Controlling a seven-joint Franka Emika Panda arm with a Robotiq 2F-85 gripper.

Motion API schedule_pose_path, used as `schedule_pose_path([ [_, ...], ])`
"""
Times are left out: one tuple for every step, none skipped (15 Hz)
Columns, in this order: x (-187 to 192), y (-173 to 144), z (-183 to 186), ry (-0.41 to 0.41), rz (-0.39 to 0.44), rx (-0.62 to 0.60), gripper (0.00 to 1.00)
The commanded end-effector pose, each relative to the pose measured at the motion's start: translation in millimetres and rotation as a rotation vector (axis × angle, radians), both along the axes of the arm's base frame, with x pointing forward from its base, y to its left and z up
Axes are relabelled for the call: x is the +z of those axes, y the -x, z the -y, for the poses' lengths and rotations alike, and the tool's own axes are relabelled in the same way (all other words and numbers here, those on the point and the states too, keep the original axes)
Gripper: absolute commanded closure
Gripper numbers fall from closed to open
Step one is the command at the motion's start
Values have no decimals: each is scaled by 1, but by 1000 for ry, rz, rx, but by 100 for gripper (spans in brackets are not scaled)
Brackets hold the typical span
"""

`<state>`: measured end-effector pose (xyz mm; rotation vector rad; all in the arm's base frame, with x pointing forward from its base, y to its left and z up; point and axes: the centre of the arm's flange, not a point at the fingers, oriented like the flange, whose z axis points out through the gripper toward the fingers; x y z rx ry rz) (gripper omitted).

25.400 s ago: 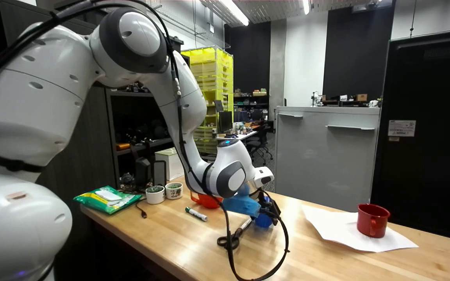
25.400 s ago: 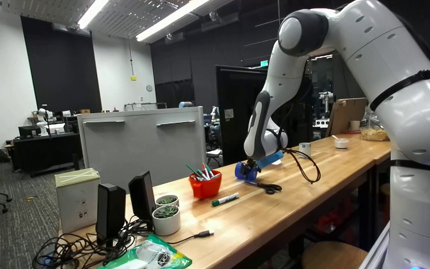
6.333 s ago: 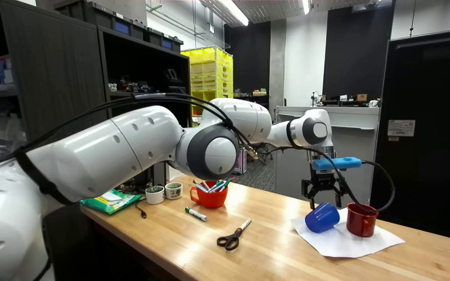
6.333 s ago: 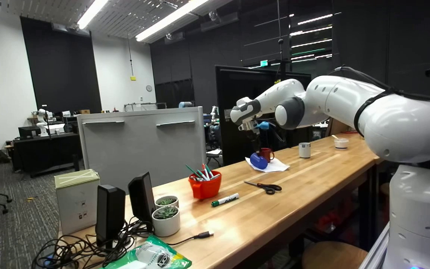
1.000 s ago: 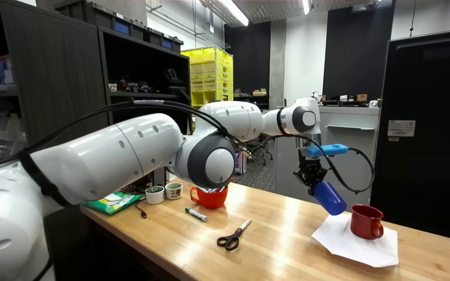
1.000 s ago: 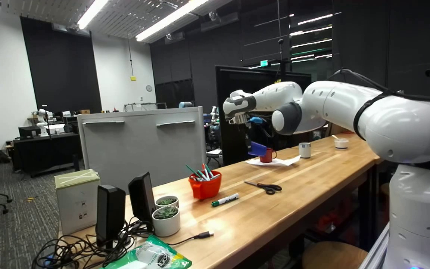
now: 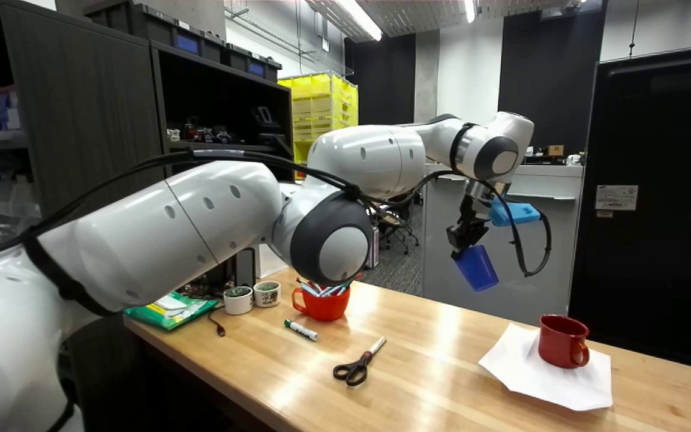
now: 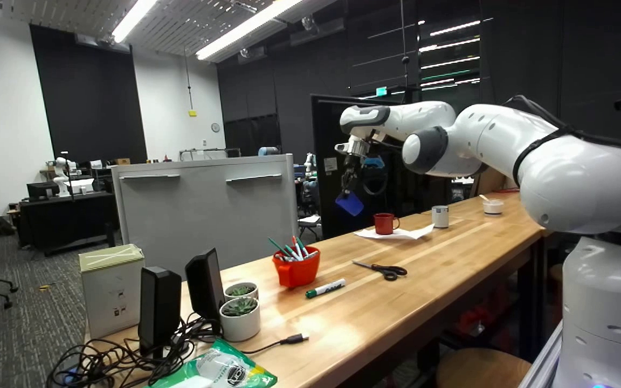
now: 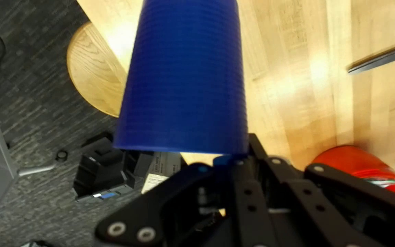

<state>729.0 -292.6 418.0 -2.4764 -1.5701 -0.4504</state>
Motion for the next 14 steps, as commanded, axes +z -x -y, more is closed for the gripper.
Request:
schedule_pose_path([
  [-30,76,27,-105,21,171,99],
  [-38,85,39,-129,21,219,99],
  [-47,95,51,-154,14,267,99],
  [-58,100,58,-173,6,317,99],
  [-63,105,62,-175,-2,376,99],
  [-72,111,63,-173,-13,433,99],
  [-76,112,59,-171,-26,488,99],
  [-81,113,57,-179,-34,540,99],
  [-82,113,53,-189,-42,592,99],
  [-87,108,48,-199,-44,644,99],
  [-88,104,40,-196,-52,694,99],
  [-91,98,33,-198,-57,737,99],
  [-89,94,26,-198,-61,775,99],
  [-91,89,19,-202,-64,810,99],
])
